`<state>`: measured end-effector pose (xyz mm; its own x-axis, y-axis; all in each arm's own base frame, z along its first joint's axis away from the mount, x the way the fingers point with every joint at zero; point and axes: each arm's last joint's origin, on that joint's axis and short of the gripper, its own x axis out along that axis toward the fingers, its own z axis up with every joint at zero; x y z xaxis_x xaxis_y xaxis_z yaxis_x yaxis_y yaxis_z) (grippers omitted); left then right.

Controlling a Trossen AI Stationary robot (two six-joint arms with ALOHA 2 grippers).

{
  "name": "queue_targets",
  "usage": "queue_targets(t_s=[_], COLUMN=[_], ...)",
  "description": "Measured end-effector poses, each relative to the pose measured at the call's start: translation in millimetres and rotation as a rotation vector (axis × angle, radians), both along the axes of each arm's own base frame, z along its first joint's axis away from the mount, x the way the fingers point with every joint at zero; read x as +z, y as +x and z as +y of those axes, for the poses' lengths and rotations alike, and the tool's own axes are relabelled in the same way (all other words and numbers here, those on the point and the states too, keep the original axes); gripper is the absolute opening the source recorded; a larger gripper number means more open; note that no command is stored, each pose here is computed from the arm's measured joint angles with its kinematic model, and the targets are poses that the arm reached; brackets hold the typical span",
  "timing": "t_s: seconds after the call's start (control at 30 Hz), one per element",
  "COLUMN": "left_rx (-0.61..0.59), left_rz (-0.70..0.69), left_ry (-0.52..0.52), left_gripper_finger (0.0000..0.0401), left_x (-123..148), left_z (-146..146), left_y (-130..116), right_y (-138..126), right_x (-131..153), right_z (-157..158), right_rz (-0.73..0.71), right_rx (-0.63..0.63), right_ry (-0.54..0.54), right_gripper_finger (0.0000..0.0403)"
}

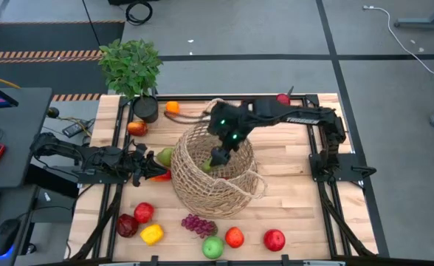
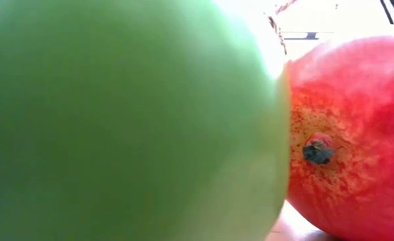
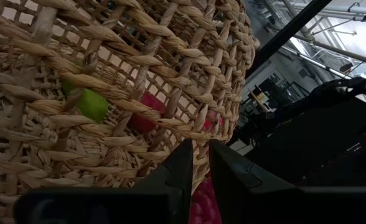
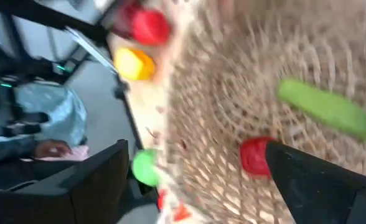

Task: Build produce basket
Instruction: Put the pomegranate into the basket

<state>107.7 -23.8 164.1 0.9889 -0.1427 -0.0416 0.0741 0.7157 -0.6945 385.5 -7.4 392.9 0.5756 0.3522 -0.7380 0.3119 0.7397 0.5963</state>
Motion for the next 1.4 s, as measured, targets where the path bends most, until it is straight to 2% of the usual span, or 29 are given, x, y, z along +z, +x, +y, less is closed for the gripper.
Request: queue_targets(t_s=[0.27, 0.4, 0.53, 0.7, 0.87, 1.0, 1.23, 1.4], left_rx=[0.000, 0.000, 0.000, 0.000, 0.001, 0.001, 0.000, 0.000], left_rz=[0.000, 0.000, 0.000, 0.000, 0.000, 0.000, 0.000, -0.001], left_ry=[-0.001, 0.000, -0.001, 0.000, 0.000, 0.000, 0.000, -0.001], left_gripper_finger=[0.0061, 0.0063, 0.0060, 0.0058, 0.0062, 0.0062, 0.0059, 0.0063], left_x=[0, 0, 0, 0, 0, 0, 0, 0], left_z=[0, 0, 0, 0, 0, 0, 0, 0], left_y=[0, 0, 0, 0, 0, 0, 0, 0], right_y=[-42, -64, -82, -103, -111, -116, -126, -138], right_x=[65, 79, 79, 73, 66, 66, 66, 66], right_z=[-29, -41, -50, -62, -73, -84, -113, -135], right_rz=[-0.217, -0.244, -0.158, -0.006, 0.109, 0.135, 0.153, 0.208], right_rx=[-0.072, -0.146, -0.209, -0.217, -0.226, -0.249, -0.303, -0.398], right_ry=[-0.049, -0.166, -0.288, -0.342, -0.417, -0.486, -0.530, -0.597], right_gripper_finger=[0.0379, 0.0379, 0.0379, 0.0379, 0.0379, 0.0379, 0.0379, 0.0379])
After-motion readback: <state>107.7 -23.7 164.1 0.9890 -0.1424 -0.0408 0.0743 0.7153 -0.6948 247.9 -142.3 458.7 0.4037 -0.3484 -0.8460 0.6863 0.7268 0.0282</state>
